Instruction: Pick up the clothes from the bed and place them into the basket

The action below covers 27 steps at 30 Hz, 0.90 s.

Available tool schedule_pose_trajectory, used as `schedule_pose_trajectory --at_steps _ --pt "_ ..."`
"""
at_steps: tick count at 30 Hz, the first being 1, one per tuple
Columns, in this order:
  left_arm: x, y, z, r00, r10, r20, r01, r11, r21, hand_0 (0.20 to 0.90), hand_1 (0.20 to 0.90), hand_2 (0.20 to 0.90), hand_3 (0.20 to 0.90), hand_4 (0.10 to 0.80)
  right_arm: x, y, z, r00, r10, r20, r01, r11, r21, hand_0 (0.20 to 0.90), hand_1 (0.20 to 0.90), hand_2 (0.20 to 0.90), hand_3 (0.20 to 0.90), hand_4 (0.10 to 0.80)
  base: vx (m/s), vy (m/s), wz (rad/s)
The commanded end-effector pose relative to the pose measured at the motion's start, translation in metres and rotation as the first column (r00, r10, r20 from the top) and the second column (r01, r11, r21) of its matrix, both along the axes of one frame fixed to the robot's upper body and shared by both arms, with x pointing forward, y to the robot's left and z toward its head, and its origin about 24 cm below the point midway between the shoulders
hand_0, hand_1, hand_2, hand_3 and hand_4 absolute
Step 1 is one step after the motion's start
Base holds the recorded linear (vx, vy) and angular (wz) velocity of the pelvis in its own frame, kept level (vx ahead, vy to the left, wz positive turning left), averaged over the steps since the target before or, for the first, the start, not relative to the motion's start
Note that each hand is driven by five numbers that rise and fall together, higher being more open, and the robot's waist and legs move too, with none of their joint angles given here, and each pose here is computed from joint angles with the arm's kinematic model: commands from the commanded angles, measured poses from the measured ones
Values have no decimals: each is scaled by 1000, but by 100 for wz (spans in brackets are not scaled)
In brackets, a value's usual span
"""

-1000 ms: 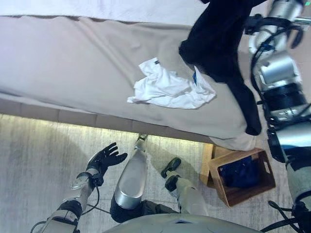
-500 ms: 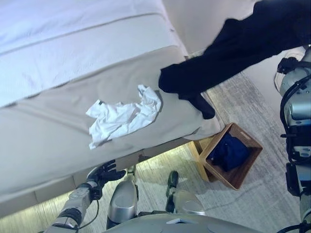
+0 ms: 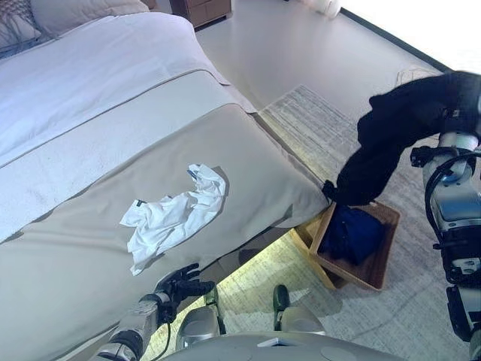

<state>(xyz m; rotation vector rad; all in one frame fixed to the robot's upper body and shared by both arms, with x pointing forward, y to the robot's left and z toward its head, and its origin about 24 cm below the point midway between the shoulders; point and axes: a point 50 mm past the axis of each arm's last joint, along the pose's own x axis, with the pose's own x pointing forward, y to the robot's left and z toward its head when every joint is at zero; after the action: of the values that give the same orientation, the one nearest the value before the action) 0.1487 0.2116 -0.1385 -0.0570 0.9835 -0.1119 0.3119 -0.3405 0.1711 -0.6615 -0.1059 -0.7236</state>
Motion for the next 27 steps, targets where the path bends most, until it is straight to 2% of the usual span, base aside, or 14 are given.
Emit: schedule_pose_trajectory --at_steps 1,5,8,9,10,11,15,21,25,27 --pt "14 3 6 998 -48 43 47 999 22 900 900 900 900 800 7 7 67 979 21 200 8 989 -145 300 300 300 200 100 -178 -49 -4" --pt "41 -13 17 988 -50 149 55 998 -35 900 900 900 900 800 13 -8 63 984 -91 151 114 982 -152 300 300 300 200 100 -191 14 -6" --pt "49 -20 22 980 -56 189 67 996 -53 900 900 900 900 800 15 -16 60 982 -156 108 171 975 -145 300 300 300 200 100 -111 5 -17" --pt "53 -22 25 976 -59 209 73 995 -61 900 900 900 900 800 16 -20 58 978 -186 95 198 970 -141 582 582 582 529 429 -109 11 -7" --pt "56 -22 27 973 -60 222 77 995 -66 900 900 900 900 800 16 -24 55 975 -214 67 221 965 -141 754 754 754 730 630 -99 6 -6" --pt "59 -23 29 971 -61 232 79 995 -69 900 900 900 900 800 16 -28 52 967 -254 19 254 956 -146 900 900 900 900 800 -80 2 -10" --pt "70 -26 38 954 -53 297 85 992 -98 900 900 900 900 800 15 -47 39 916 -373 -148 352 924 -152 900 900 900 900 800 -46 19 -6" --pt "80 -26 51 930 -51 365 106 986 -130 900 900 900 900 800 0 -73 25 825 -493 -275 480 869 -117 900 900 900 900 800 -30 14 -1" --pt "77 -20 52 933 -13 360 69 987 -142 900 900 900 900 800 -11 -84 27 799 -548 -249 534 836 -126 900 900 900 900 800 -24 54 2" --pt "68 -16 47 941 -18 339 65 989 -129 900 900 900 900 800 -15 -84 40 811 -570 -133 553 820 -145 900 900 900 900 800 -6 66 7"
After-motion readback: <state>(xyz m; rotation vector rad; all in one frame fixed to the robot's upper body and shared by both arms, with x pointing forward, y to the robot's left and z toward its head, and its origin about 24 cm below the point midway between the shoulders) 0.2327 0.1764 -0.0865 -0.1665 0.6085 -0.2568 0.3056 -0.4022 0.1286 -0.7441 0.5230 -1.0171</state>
